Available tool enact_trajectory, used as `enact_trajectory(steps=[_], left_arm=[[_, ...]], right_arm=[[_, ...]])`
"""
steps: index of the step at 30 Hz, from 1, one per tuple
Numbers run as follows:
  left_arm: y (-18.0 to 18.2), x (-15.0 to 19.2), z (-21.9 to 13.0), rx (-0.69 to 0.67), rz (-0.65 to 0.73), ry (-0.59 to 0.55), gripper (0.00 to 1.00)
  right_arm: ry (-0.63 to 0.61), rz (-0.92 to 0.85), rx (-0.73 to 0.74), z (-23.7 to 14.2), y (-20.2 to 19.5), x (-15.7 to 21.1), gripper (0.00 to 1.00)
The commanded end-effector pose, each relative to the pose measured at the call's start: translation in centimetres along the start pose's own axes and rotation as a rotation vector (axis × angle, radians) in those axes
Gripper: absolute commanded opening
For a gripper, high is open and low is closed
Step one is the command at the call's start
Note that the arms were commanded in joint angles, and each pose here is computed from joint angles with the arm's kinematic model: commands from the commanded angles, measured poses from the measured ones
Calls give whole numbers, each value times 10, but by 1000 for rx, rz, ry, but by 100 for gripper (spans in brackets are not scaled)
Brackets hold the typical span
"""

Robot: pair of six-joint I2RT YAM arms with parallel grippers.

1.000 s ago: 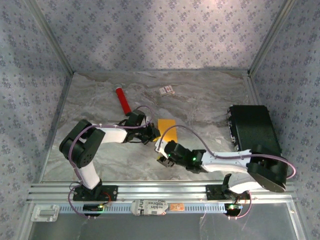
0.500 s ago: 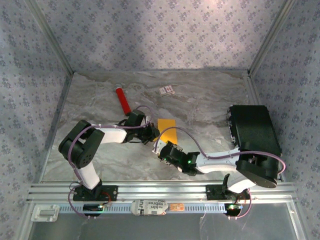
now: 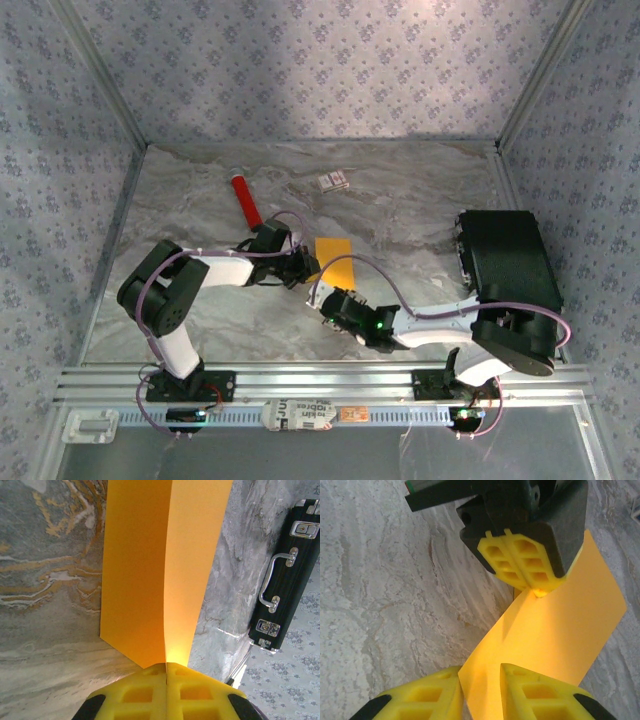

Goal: Fold a paper plane with a square sheet of paper (pick it up from the middle)
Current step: Third fold the triangle at the center of the table.

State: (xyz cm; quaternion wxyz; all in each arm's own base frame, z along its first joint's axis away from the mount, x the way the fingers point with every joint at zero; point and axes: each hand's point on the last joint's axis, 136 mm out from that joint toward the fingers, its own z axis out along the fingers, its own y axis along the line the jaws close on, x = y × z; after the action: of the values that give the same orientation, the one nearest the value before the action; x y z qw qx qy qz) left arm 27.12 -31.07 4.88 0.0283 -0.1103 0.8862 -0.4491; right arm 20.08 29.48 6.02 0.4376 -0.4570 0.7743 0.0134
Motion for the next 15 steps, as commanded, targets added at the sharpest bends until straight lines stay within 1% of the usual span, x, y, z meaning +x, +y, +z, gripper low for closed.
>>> enact_trajectory(steps=[1, 5, 7, 12, 15], left_arm=[[-7, -1, -6, 17, 14, -8, 2], [-7, -1, -6, 17, 14, -8, 3], [-8, -1, -6, 17, 14, -9, 3], [-7, -1, -6, 14, 13, -7, 3], [-7, -1, -6, 13, 11, -7, 3]], right_arm=[[-14, 30, 22, -4, -5, -2, 24], [-14, 31, 24, -4, -6, -2, 22], [-18, 35, 24, -4, -6, -3, 19], [-30, 52, 23, -5, -7, -6, 19], [-30, 56, 27, -5, -8, -5, 21]])
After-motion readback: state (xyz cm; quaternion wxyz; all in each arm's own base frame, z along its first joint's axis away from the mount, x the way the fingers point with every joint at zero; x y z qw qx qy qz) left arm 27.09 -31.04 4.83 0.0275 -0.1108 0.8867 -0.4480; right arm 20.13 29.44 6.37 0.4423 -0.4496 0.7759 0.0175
